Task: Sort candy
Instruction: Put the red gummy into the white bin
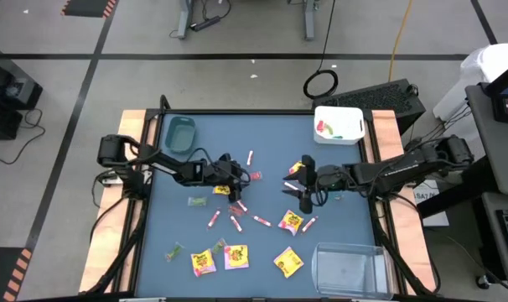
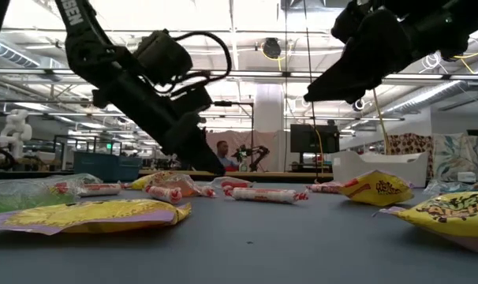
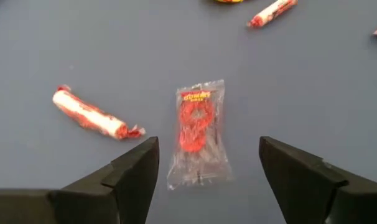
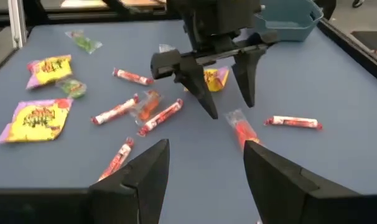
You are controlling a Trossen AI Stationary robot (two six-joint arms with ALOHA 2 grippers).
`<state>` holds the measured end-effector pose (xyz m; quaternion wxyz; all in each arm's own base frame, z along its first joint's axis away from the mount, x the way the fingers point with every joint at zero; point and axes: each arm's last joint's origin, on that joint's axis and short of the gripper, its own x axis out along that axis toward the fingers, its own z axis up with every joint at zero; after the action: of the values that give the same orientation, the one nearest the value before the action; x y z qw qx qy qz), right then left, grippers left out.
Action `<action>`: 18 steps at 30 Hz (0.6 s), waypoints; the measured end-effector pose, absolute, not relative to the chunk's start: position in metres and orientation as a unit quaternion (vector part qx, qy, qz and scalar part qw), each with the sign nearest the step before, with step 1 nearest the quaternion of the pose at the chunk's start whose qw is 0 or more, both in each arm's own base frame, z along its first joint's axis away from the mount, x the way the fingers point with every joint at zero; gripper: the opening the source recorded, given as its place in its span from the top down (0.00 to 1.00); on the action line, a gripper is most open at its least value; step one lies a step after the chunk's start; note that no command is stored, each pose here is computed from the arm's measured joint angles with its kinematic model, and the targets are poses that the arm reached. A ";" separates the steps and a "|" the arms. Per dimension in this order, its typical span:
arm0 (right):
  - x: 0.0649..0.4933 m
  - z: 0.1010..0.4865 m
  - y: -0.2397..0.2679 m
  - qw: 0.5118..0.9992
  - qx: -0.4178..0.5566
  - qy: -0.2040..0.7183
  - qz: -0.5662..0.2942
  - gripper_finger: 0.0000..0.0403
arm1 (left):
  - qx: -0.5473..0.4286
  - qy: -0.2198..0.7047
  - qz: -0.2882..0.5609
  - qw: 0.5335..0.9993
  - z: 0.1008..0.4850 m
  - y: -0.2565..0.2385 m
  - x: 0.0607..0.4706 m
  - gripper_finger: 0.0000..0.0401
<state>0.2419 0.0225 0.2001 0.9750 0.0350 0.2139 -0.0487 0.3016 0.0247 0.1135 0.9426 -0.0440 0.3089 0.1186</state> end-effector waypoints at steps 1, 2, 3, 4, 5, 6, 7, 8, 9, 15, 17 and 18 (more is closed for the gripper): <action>0.244 0.199 0.023 0.975 0.034 0.213 -0.048 0.51 | -0.045 0.313 0.117 0.942 0.112 0.025 0.302 0.30; 0.246 0.198 0.023 0.976 0.034 0.209 -0.048 0.51 | -0.047 0.315 0.114 0.941 0.111 0.026 0.305 0.30; 0.246 0.197 0.023 0.976 0.031 0.209 -0.048 0.51 | -0.047 0.315 0.111 0.942 0.110 0.027 0.308 0.30; 0.247 0.196 0.023 0.976 0.029 0.211 -0.048 0.51 | -0.045 0.316 0.106 0.942 0.109 0.028 0.310 0.30; 0.249 0.195 0.023 0.977 0.028 0.207 -0.047 0.51 | -0.044 0.320 0.102 0.941 0.107 0.028 0.312 0.31; 0.250 0.194 0.023 0.977 0.028 0.204 -0.047 0.51 | -0.043 0.323 0.101 0.940 0.104 0.029 0.314 0.32; 0.251 0.194 0.023 0.977 0.027 0.205 -0.046 0.51 | -0.042 0.326 0.100 0.939 0.101 0.030 0.317 0.34; 0.251 0.193 0.024 0.977 0.027 0.205 -0.046 0.51 | -0.043 0.332 0.102 0.937 0.098 0.032 0.318 0.36; 0.252 0.193 0.024 0.978 0.028 0.201 -0.045 0.51 | -0.046 0.334 0.102 0.936 0.096 0.033 0.318 0.38; 0.252 0.192 0.027 0.978 0.027 0.205 -0.039 0.51 | -0.046 0.342 0.108 0.932 0.096 0.034 0.322 0.55; 0.252 0.192 0.028 0.978 0.026 0.206 -0.036 0.51 | -0.044 0.343 0.108 0.932 0.096 0.034 0.323 0.62; 0.252 0.192 0.028 0.978 0.025 0.206 -0.036 0.51 | -0.042 0.343 0.108 0.932 0.097 0.034 0.324 0.65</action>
<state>0.2518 0.0284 0.1916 0.9775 0.0255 0.2062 -0.0363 0.3235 0.0344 0.0970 0.9323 -0.0415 0.3425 0.1083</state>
